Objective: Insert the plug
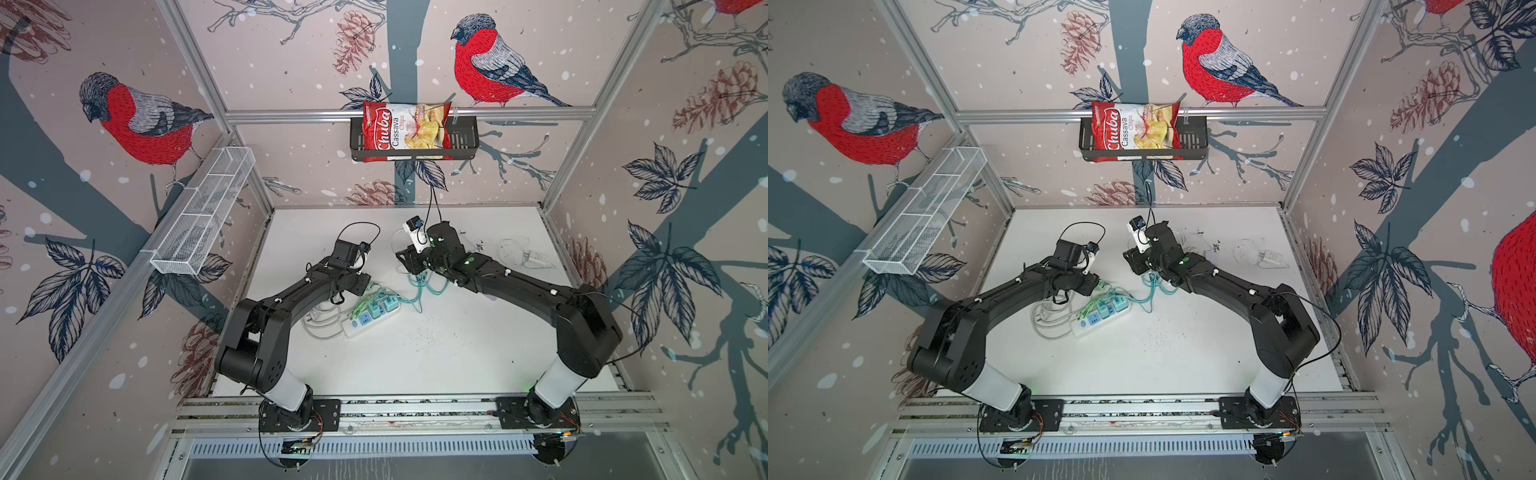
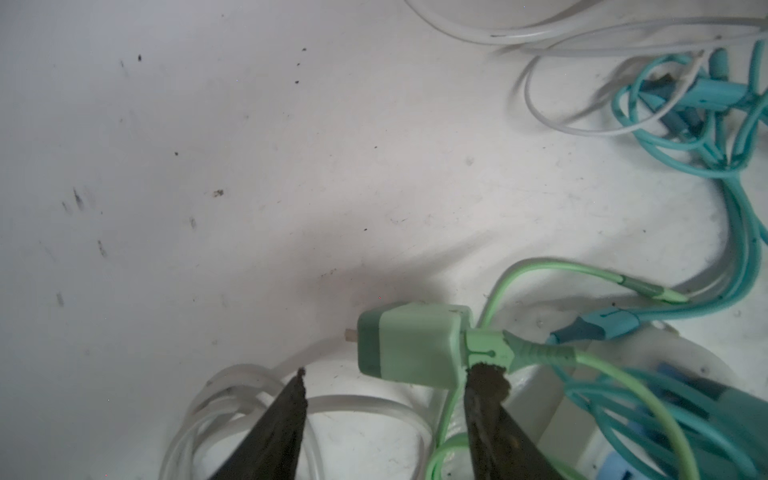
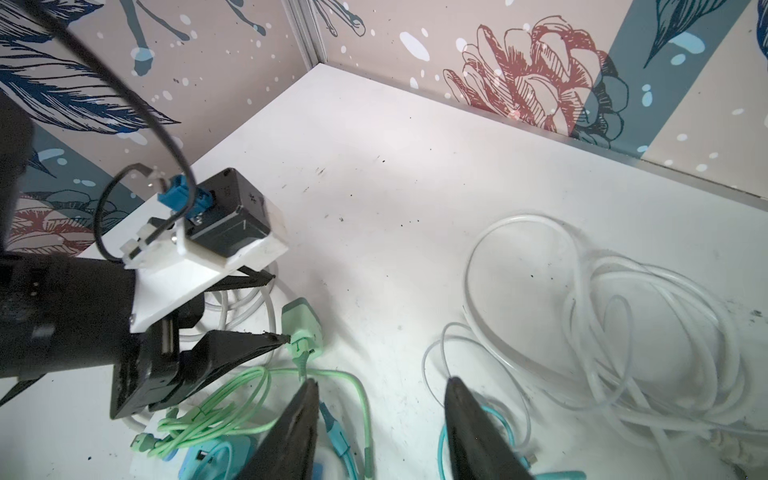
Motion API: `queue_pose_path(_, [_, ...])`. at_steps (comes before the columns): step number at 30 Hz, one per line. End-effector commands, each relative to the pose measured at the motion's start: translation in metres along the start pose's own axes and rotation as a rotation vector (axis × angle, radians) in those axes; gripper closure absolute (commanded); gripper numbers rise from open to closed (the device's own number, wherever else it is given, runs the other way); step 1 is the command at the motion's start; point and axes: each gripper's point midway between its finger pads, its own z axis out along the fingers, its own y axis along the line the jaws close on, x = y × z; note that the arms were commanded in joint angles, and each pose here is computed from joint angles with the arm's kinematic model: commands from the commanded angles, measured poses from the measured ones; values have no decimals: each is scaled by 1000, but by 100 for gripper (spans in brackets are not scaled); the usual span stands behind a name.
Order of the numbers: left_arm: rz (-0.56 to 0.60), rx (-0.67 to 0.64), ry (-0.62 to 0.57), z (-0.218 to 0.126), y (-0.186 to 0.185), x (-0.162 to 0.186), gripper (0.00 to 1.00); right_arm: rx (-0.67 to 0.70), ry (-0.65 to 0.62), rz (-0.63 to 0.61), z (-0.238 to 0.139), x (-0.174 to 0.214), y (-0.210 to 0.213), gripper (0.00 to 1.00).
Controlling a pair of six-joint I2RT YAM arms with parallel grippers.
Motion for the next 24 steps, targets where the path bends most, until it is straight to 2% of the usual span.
queue_pose_path(1, [140, 47, 11, -3, -7, -2, 41, -35, -5, -17, -4, -2, 7, 50])
queue_pose_path(5, [262, 76, 18, -6, -3, 6, 41, -44, -15, -19, -8, -1, 8, 48])
queue_pose_path(7, [271, 76, 41, -5, 7, 10, 42, -41, -22, -24, -10, -2, 7, 48])
queue_pose_path(10, [272, 105, 5, -10, 17, -1, 43, -38, -32, -23, -15, -3, 5, 47])
queue_pose_path(14, [331, 177, -22, -15, 7, -7, 45, -37, -40, -28, -20, -4, 4, 47])
queue_pose_path(24, [374, 171, 40, -2, 0, 15, 48, 2, -49, -15, -31, -4, -12, 46])
